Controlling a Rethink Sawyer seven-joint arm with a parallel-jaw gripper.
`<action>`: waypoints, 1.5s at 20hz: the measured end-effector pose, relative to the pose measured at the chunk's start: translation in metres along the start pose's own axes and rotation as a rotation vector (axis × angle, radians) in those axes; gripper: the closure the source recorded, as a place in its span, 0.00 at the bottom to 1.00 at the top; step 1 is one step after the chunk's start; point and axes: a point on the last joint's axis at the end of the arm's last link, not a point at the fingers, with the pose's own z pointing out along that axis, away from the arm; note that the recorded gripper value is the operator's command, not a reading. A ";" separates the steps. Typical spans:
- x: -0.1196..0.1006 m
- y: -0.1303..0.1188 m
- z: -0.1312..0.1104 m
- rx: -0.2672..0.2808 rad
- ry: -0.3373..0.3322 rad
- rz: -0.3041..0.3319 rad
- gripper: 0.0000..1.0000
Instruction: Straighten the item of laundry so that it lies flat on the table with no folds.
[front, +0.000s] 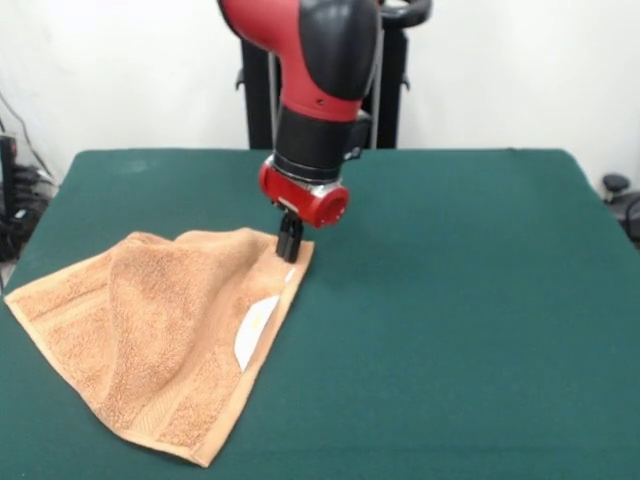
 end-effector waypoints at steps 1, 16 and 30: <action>0.002 0.003 -0.001 -0.002 -0.005 0.022 1.00; 0.029 0.046 -0.008 -0.068 -0.035 0.155 1.00; 0.045 0.061 -0.007 -0.102 -0.119 0.180 1.00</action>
